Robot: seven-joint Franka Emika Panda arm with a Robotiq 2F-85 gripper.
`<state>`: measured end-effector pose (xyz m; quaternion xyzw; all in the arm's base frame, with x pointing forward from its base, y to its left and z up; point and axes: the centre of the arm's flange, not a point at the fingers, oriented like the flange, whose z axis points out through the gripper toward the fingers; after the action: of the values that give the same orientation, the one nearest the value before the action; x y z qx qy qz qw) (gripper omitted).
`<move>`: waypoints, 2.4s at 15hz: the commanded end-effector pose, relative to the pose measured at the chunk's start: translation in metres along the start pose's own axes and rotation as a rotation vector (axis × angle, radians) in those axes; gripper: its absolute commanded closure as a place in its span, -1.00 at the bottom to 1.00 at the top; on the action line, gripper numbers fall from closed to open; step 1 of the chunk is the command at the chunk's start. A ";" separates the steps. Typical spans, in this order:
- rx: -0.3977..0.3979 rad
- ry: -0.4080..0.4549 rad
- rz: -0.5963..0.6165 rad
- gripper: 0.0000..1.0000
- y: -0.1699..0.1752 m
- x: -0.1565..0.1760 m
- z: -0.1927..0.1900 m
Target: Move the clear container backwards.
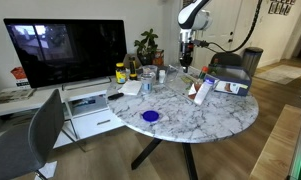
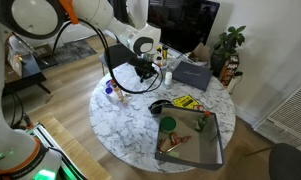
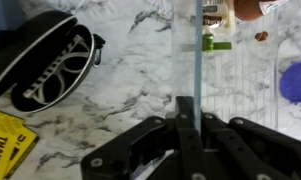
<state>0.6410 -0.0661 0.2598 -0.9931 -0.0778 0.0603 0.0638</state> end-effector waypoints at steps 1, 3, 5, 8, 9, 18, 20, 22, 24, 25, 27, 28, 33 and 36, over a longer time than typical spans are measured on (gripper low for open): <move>-0.030 -0.034 0.196 0.98 0.037 0.025 -0.023; -0.038 -0.062 0.298 0.98 0.057 0.028 -0.025; -0.015 -0.101 0.393 0.98 0.075 0.029 -0.026; 0.044 -0.171 0.513 0.98 0.094 0.032 -0.026; 0.057 -0.190 0.555 0.98 0.103 0.033 -0.026; 0.211 -0.276 0.923 0.98 0.164 0.056 -0.026; 0.264 -0.237 0.993 0.98 0.171 0.064 -0.024; 0.293 -0.187 1.020 0.98 0.180 0.072 -0.023; 0.285 -0.158 1.049 0.98 0.193 0.077 -0.020; 0.284 -0.145 1.046 0.98 0.199 0.077 -0.019; 0.289 -0.138 1.052 0.98 0.212 0.078 -0.013; 0.294 -0.138 1.077 0.98 0.219 0.077 -0.010; 0.322 -0.108 1.101 0.98 0.238 0.083 0.004; 0.340 -0.084 1.096 0.98 0.240 0.089 0.011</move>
<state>0.7223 -0.2719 0.2015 -0.8684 0.4526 0.1474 0.1391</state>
